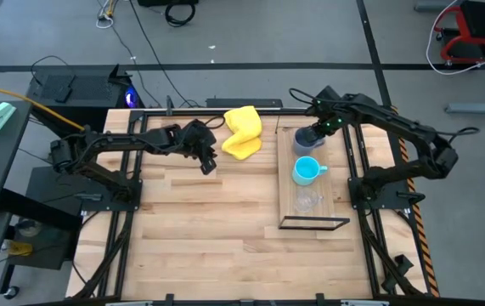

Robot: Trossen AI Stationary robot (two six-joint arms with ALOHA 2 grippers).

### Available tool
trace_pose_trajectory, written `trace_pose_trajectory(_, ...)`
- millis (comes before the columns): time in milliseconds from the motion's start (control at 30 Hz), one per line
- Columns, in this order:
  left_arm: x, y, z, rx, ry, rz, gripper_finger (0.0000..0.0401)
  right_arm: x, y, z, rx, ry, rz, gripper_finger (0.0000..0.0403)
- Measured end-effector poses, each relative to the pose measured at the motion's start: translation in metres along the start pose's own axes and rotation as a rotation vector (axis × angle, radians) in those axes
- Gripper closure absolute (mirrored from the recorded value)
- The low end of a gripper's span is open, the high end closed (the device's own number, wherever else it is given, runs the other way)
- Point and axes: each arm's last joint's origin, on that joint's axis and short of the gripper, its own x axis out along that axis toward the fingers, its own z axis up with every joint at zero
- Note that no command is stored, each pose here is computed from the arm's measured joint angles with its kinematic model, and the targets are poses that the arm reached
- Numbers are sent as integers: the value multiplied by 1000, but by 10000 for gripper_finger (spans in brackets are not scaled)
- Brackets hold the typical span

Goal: Stack small to large cups/mugs on shelf
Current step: Put the gray mug on the shelf, then return to Home Position

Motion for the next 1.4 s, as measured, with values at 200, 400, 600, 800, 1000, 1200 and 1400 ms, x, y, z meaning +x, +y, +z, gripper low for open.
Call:
trace_pose_trajectory(200, 0, 0, 0, 5, -1, 6, 294, -17, 0, -2, -16, -28, 9, 341)
trace_pose_trajectory(400, 0, 0, 0, -1, -1, 8, 294, -54, -2, -10, -18, -75, 24, 341)
trace_pose_trajectory(600, 0, 0, 0, -135, -1, 8, 294, -105, -4, -33, -32, -171, 85, 341)
trace_pose_trajectory(800, 0, 0, 0, -256, -1, 8, 294, -146, 1, -72, -174, -371, 293, 341)
trace_pose_trajectory(1000, 0, 0, 0, -266, -2, 8, 294, -187, 8, -101, -399, -603, 689, 341)
trace_pose_trajectory(1200, -4, -6, 4, -250, 28, -188, 294, -206, 1, -121, -465, -641, 891, 341)
trace_pose_trajectory(1400, -37, -40, 40, -96, -43, -602, 294, -217, 10, -122, -593, -685, 1128, 341)
